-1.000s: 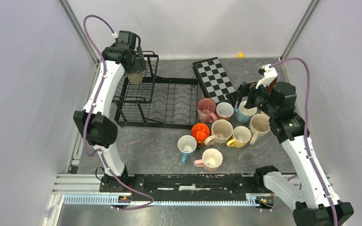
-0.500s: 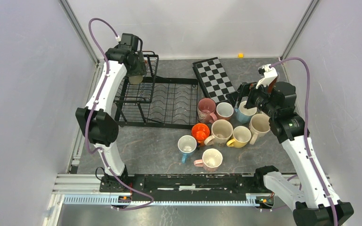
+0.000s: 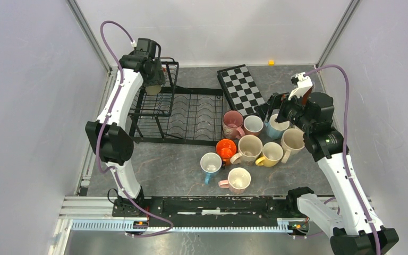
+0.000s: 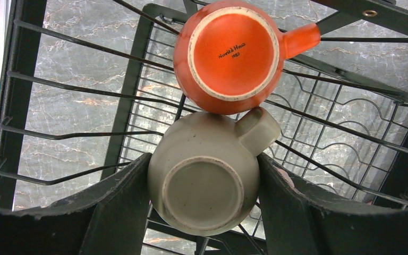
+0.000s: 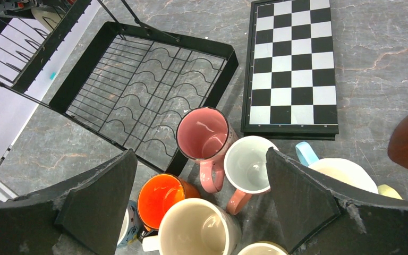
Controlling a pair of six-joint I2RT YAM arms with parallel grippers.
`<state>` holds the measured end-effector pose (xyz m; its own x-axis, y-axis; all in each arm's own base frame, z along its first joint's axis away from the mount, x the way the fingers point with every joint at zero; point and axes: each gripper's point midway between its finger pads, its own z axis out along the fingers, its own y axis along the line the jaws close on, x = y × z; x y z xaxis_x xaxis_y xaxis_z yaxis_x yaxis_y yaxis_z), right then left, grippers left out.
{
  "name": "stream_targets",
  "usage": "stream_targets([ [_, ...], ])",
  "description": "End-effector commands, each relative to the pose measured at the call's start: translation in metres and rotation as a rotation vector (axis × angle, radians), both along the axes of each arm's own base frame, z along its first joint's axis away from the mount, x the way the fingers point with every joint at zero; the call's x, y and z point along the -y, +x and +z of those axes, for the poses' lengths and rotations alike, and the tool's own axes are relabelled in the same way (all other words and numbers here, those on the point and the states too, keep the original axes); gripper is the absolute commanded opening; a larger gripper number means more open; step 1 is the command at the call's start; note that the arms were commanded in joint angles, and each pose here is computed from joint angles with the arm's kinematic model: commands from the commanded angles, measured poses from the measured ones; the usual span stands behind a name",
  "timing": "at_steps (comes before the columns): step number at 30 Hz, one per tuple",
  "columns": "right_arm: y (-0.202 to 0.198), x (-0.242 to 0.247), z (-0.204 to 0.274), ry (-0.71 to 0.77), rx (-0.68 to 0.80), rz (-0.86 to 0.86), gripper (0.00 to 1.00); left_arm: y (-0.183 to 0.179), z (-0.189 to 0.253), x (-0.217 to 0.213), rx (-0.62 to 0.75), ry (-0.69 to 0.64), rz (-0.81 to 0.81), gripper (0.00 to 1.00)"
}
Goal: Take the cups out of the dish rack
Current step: Unload the cup from the dish rack.
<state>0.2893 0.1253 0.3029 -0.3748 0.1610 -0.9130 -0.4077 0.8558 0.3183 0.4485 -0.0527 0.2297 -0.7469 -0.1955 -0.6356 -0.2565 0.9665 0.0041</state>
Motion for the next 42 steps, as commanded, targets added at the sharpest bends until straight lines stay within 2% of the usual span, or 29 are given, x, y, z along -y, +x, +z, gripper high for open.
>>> stream_targets([
  [1,-0.003,-0.002,0.024,0.009,0.068,0.021,0.98,0.0,0.048,-0.004,0.125,0.0,-0.023,0.19],
  [9,-0.001,-0.006,0.024,0.019,0.066,0.041,0.98,-0.007,0.069,-0.007,0.172,-0.006,-0.009,0.03],
  [20,0.0,-0.015,0.023,0.042,0.063,0.091,0.98,-0.015,0.103,-0.007,0.254,-0.045,0.01,0.02],
  [30,0.0,-0.026,0.038,0.094,0.108,0.143,0.98,-0.025,0.14,0.009,0.337,-0.153,-0.024,0.02],
  [37,-0.001,-0.038,0.053,0.143,0.158,0.194,0.98,-0.036,0.159,0.029,0.37,-0.279,-0.076,0.02],
  [42,-0.002,-0.058,0.069,0.191,0.208,0.244,0.98,-0.047,0.175,0.05,0.39,-0.416,-0.12,0.02],
])
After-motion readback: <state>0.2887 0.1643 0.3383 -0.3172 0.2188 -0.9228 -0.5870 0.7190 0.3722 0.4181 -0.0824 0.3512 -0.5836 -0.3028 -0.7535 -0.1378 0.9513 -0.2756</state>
